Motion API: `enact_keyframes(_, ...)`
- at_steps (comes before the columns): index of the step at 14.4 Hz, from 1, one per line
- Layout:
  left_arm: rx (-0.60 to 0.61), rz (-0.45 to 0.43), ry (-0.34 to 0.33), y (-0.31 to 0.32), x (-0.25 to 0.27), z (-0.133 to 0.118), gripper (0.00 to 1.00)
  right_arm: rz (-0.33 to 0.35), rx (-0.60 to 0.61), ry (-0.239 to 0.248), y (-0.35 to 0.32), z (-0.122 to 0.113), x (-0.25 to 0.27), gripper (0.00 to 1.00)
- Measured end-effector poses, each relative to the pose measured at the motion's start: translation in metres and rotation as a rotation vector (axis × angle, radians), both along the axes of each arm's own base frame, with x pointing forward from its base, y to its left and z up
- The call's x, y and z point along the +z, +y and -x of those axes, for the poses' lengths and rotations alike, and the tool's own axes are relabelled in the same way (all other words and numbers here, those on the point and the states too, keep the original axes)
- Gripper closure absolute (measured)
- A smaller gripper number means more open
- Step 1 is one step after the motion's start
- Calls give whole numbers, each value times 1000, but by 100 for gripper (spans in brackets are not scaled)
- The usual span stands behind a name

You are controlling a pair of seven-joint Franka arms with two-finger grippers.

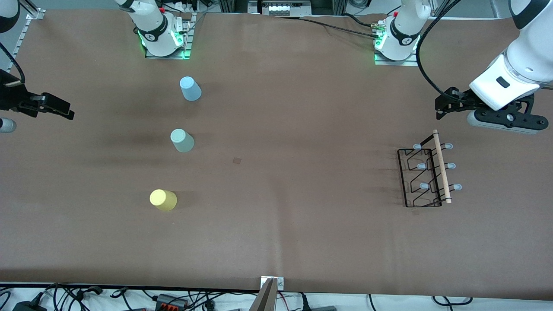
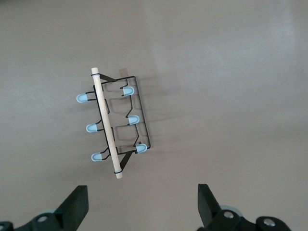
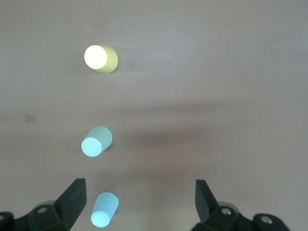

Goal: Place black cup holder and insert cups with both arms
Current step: 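Reach the right gripper to the teal cup while the left gripper reaches the rack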

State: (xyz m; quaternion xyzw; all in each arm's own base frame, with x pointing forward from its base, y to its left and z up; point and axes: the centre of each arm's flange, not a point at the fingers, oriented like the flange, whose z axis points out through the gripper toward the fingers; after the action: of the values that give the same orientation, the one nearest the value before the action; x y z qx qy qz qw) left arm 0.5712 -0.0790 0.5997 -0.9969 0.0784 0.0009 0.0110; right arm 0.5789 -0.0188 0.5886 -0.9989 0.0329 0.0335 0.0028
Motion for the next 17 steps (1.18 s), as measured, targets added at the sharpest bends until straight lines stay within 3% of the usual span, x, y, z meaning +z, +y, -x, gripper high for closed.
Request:
enact_keyframes(7,14,0,1,8,-1,-1,0,-1,1,-2,0,-1,-5,0)
enact_keyframes(12,19,0,3,11,-2,-2,0,-4,20,63,5,5,-28,0)
enact_keyframes(14,24,0,3,13,-3,-2,0,-6,41,94,17,7,-44,0)
enact_keyframes(17,46,0,10,26,-7,-5,0,-5,68,74,38,6,-94,0)
